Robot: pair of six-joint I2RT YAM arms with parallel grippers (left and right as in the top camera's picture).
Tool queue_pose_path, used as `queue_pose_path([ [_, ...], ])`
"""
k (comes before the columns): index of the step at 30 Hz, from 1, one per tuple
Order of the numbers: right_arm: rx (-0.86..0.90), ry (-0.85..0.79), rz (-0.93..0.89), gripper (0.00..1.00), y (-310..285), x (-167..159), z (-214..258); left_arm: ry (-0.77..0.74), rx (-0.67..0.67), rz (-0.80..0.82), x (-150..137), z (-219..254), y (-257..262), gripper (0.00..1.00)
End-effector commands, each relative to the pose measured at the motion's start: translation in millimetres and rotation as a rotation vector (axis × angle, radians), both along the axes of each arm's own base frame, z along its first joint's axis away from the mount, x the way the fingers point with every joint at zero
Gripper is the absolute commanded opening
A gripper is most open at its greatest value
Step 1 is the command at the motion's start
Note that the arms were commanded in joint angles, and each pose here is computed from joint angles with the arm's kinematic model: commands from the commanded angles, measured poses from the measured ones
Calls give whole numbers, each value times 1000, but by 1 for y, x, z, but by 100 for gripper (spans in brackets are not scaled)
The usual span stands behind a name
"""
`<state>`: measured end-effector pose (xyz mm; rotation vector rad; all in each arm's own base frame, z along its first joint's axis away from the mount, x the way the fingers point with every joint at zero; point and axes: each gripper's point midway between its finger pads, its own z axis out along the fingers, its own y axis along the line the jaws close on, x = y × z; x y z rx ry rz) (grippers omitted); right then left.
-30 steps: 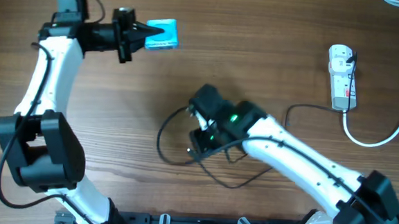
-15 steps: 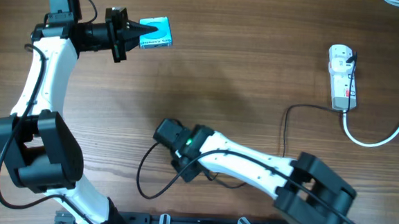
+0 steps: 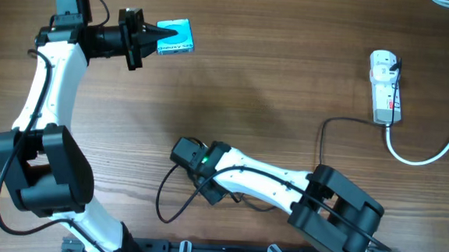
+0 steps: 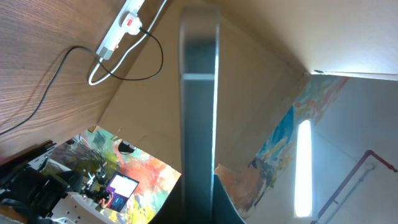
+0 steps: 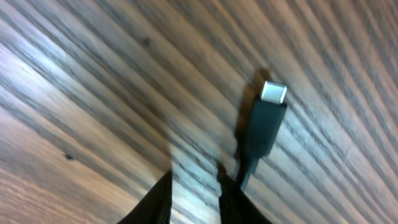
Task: Plug charger to phone and switch on socket
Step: 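Grasp the black USB-C cable plug with the right gripper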
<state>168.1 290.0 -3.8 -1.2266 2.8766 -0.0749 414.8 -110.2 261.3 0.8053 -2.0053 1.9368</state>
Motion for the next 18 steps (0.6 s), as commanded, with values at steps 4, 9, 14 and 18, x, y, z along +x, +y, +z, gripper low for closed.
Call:
queue_pose_path([
  [4,-26,-69,-9,47,10,21,30,-56,-14,-14,-6,15,-1,4],
  [9,-42,-94,-11,52,3,23,20,-56,-14,-14,-6,15,-1,4],
  [14,-22,-76,-34,46,-6,22,-3,-56,-14,-14,-6,15,-1,4],
  [18,-13,-40,-55,43,-13,23,-9,-56,-14,-14,-6,15,-1,4],
])
